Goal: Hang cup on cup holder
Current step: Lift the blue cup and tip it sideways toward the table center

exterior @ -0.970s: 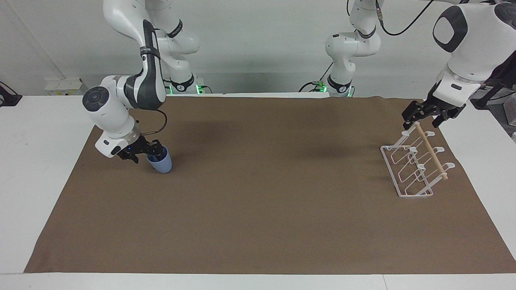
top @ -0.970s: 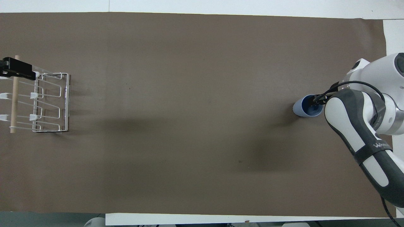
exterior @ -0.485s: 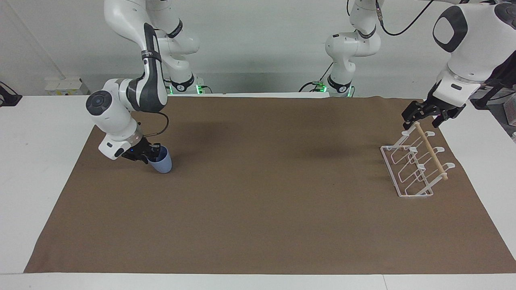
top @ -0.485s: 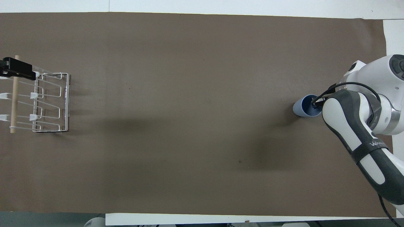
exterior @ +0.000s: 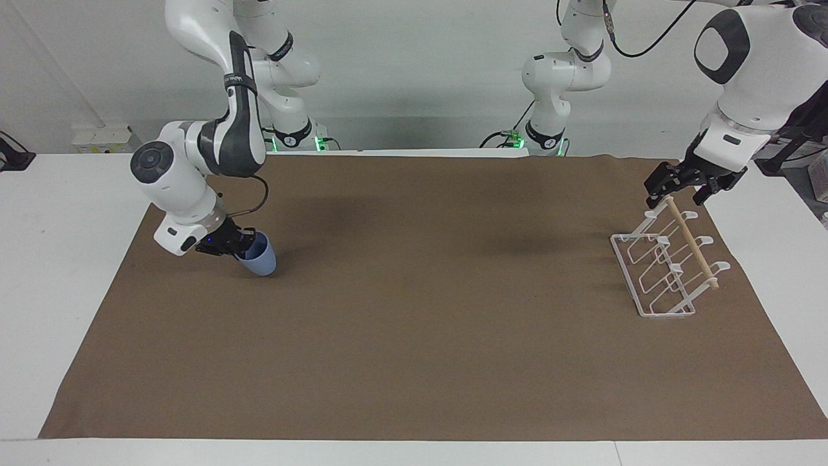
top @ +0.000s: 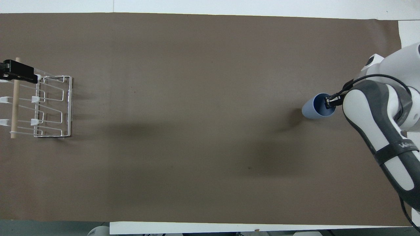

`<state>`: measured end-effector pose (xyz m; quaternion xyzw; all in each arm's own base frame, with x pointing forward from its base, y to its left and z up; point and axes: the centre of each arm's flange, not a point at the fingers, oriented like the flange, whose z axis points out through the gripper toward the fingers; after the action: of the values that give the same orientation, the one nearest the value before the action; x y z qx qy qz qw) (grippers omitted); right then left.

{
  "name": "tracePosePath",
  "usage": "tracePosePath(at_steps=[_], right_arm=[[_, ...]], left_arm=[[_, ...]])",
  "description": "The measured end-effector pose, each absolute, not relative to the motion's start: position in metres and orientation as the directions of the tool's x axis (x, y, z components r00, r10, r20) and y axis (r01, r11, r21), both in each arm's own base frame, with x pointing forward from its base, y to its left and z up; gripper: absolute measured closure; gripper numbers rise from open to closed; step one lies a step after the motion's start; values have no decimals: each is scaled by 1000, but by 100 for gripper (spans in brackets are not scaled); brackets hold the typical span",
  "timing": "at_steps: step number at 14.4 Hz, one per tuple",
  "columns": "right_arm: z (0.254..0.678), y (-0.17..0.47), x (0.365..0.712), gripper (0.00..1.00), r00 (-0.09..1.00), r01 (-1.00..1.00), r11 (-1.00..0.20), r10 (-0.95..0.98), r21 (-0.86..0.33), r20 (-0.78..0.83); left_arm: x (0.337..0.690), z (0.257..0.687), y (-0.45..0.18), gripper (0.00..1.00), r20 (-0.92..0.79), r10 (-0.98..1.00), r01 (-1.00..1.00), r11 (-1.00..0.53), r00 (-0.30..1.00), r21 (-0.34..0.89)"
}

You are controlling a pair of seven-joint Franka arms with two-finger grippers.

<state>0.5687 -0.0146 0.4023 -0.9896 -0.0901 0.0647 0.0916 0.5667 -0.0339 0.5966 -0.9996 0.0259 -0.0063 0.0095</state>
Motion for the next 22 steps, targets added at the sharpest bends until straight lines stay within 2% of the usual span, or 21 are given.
tracePosePath(at_steps=[4, 7, 10, 13, 19, 22], right_arm=[[444, 37, 567, 96, 978, 114, -877, 181, -467, -101], [454, 88, 565, 96, 985, 13, -797, 115, -604, -131], [463, 141, 562, 96, 975, -139, -721, 18, -678, -219], [467, 168, 561, 96, 966, -210, -681, -34, -701, -256], [461, 178, 557, 96, 939, -318, -547, -67, -774, -338], [461, 180, 555, 96, 924, -363, -505, -84, -783, -374]], left_arm=[[567, 597, -34, 0, 12, -52, -52, -998, 999, -19], [567, 597, -32, 0, 12, -48, -48, -999, 999, -19], [567, 597, -24, 0, 12, -34, -34, -999, 999, -20], [564, 597, -26, 0, -3, -34, -34, -999, 999, -20], [561, 614, -27, 0, 55, 1, 2, -1000, 998, -17], [554, 602, -38, 0, 13, 88, 88, -996, 996, 4]])
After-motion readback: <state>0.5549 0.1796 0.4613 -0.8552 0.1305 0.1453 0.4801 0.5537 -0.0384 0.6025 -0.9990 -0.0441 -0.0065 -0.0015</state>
